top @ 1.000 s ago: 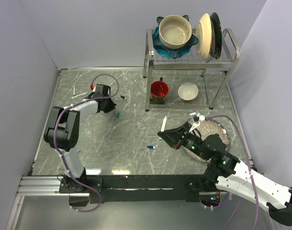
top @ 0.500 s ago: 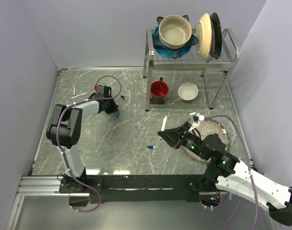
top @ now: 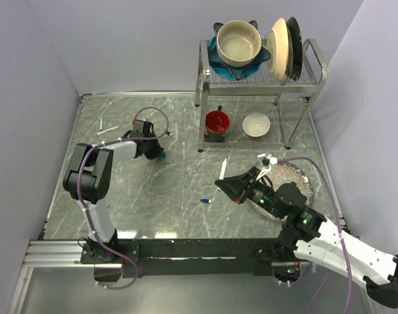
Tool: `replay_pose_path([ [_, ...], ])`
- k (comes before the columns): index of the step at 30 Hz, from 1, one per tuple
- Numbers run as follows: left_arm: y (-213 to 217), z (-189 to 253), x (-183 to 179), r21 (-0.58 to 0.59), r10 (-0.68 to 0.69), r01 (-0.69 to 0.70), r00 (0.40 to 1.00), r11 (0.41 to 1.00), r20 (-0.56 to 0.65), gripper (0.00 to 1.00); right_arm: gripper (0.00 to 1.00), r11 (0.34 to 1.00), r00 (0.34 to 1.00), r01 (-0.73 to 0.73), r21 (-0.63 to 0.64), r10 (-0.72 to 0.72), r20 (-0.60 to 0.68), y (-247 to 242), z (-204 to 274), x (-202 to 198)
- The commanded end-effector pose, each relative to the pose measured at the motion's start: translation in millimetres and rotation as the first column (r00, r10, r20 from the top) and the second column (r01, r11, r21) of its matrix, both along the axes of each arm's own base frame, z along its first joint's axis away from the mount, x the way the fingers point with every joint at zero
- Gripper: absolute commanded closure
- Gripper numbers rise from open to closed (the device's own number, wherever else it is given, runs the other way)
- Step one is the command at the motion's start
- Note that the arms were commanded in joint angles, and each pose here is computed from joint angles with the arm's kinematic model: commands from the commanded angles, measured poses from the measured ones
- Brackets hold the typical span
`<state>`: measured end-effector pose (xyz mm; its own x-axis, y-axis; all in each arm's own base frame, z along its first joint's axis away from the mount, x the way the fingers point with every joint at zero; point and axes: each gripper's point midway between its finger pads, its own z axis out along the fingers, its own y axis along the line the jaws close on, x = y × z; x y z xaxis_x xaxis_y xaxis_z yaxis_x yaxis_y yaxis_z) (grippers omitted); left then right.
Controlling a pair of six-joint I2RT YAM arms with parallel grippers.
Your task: Insert the pens into the pen caps
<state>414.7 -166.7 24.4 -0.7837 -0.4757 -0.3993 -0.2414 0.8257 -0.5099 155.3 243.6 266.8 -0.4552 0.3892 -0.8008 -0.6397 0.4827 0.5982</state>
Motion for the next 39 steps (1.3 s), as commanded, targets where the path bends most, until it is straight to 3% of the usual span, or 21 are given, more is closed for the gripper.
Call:
replay_pose_path([
  [1, -17.5, 13.0, -21.7, 0.008, -0.095, 0.095, 0.995, 0.995, 0.004, 0.99, 1.00, 0.998, 0.999, 0.009, 0.054, -0.012, 0.051, -1.8, 29.7, 1.2],
  [12, -3.1, 29.8, -59.3, 0.115, -0.031, 0.028, 0.999, 0.993, 0.019, 0.99, 1.00, 0.998, 0.999, 0.008, 0.060, -0.011, 0.049, -4.2, 27.9, -0.6],
  [17, 12.6, 74.3, -54.7, 0.106, 0.097, -0.109, 0.988, 0.988, 0.116, 0.96, 1.00, 0.998, 0.999, 0.008, 0.063, -0.011, 0.047, -4.9, 27.7, -1.4],
  [19, 26.5, 82.0, -50.8, 0.111, 0.227, -0.239, 0.967, 0.965, 0.114, 0.95, 1.00, 0.998, 0.999, 0.003, 0.066, -0.006, 0.046, -4.5, 27.8, -2.3],
  [21, 38.3, 86.4, -51.4, 0.111, 0.384, -0.388, 0.922, 0.915, 0.058, 0.92, 1.00, 0.998, 0.999, 0.003, 0.065, -0.006, 0.043, -4.4, 26.3, -2.2],
  [23, 35.7, 91.3, -44.4, 0.115, 0.451, -0.447, 0.893, 0.887, -0.003, 0.87, 1.00, 0.998, 0.999, 0.006, 0.066, -0.009, 0.044, -5.3, 26.4, -2.1],
  [26, 20.9, 80.3, -48.8, 0.155, 0.450, -0.427, 0.878, 0.891, -0.166, 0.74, 1.00, 0.997, 0.999, 0.009, 0.070, -0.013, 0.046, -7.0, 27.3, -2.8],
  [29, 5.1, 64.2, -50.7, 0.156, 0.436, -0.407, 0.853, 0.900, -0.287, 0.72, 1.00, 0.997, 0.999, 0.014, 0.074, -0.018, 0.051, -9.1, 28.8, -3.2],
  [39, -0.7, 32.9, -30.5, 0.156, 0.502, -0.478, 0.801, 0.864, -0.327, 0.68, 1.00, 0.997, 0.997, 0.044, 0.062, -0.048, 0.058, -16.1, 26.7, -1.3],
])
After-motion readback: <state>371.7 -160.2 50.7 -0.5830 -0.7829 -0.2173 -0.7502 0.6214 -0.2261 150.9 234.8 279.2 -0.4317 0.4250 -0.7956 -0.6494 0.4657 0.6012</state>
